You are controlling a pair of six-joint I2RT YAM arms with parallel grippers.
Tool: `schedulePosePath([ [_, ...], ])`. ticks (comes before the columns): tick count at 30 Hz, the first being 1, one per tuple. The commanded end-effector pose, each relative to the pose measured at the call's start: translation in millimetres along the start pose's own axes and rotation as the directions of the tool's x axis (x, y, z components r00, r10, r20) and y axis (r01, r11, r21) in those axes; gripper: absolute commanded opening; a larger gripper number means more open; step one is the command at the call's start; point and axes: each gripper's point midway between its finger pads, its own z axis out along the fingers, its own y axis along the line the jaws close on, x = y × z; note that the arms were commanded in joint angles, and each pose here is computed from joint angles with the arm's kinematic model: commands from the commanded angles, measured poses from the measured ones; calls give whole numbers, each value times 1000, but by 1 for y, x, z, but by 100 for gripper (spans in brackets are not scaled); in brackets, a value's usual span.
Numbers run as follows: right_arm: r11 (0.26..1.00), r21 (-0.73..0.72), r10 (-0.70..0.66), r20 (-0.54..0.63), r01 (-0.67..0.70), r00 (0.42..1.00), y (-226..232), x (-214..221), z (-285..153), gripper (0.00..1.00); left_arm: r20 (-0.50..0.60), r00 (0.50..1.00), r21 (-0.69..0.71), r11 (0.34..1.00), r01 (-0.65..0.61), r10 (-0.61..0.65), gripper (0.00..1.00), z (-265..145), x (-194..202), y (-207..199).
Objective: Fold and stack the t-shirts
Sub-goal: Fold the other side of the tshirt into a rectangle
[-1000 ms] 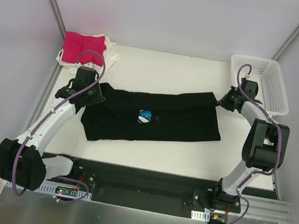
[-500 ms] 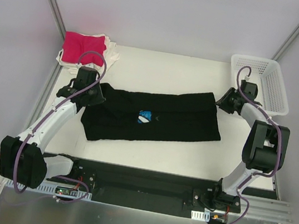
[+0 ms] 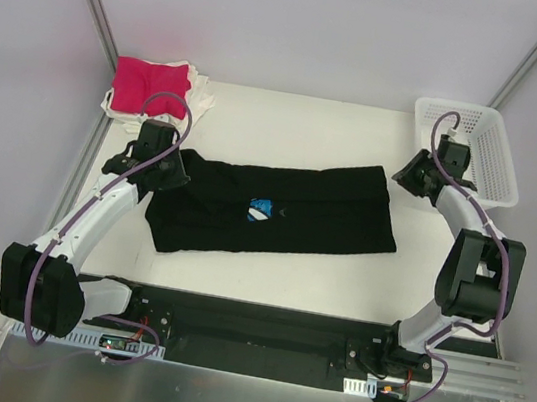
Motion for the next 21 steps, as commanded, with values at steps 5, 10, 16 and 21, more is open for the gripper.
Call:
schedulePosePath([
  [5,996,-91,-17,108,27,994,42,-38,-26,24,4,1000,40,999,20,-21,97,-5,8,-5],
  [10,991,-131,-21,105,34,994,54,-39,-27,19,40,999,48,999,21,-23,99,-11,2,-9],
  [16,962,-247,-114,34,119,993,116,2,-19,11,129,991,19,999,28,-30,99,-5,-27,-13],
  [21,928,-349,-153,-40,130,987,164,39,-2,9,181,979,-13,995,100,-96,99,15,-47,-17],
])
